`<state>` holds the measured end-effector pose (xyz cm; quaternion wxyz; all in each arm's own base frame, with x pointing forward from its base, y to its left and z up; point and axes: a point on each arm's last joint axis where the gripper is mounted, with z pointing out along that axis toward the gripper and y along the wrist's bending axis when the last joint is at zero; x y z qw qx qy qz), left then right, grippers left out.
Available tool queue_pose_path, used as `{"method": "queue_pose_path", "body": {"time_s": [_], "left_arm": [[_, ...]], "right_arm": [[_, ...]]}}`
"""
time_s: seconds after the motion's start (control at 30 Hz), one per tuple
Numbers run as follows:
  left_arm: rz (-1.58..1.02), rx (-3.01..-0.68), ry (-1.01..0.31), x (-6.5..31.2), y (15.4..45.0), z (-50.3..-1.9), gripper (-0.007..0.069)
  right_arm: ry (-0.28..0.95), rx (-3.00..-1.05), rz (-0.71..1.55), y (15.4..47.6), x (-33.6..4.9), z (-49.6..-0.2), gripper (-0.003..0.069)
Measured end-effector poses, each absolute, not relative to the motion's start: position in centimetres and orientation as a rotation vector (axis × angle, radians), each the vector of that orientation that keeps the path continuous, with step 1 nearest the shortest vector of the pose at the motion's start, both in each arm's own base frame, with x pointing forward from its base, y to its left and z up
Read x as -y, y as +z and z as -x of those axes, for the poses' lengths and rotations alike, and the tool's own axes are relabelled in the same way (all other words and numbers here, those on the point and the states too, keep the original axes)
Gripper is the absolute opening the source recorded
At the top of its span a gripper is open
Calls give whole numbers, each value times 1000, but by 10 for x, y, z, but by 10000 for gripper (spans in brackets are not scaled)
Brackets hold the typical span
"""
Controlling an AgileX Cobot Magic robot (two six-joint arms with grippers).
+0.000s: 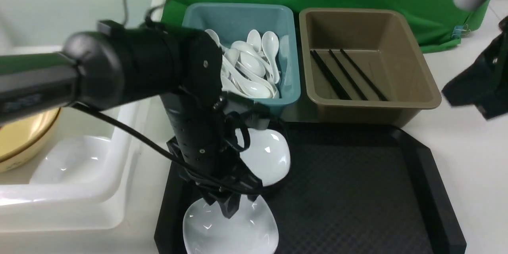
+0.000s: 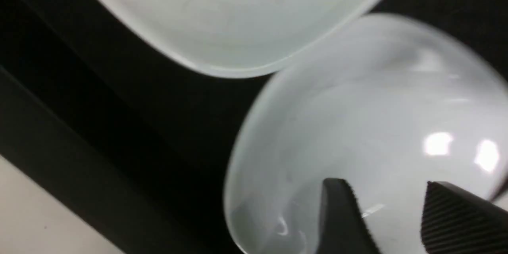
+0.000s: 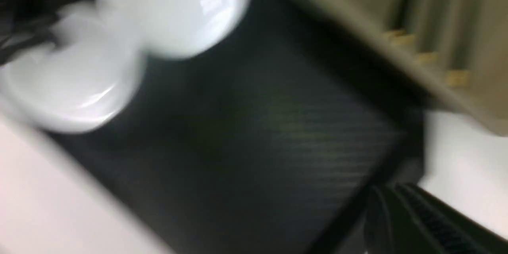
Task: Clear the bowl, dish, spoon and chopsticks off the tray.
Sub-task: Use the left arm to grab the plate
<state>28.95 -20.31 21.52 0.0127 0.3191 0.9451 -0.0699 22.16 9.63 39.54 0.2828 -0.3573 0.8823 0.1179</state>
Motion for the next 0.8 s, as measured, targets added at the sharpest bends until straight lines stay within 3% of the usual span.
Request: {"method": "queue_pose_path", "body": {"time_s": [0.2, 0.43, 0.63, 0.7, 0.8], "left_arm": [[-1031, -2884, -144, 201, 209, -299, 373], [-1042, -2848, -37, 196, 206, -305, 374], [-1035, -2935, -11, 199, 179, -309, 375], [-1033, -2957, -11, 199, 173, -309, 371], [-1012, -2991, -48, 201, 169, -308, 293]], "right_arm": [[433, -2292, 1176, 384, -115, -210, -2], [459, -2271, 1326, 370, -129, -199, -2], [468, -2250, 1356, 370, -134, -196, -2], [468, -2249, 1355, 370, -134, -197, -2], [468, -2249, 1355, 370, -134, -197, -2]]}}
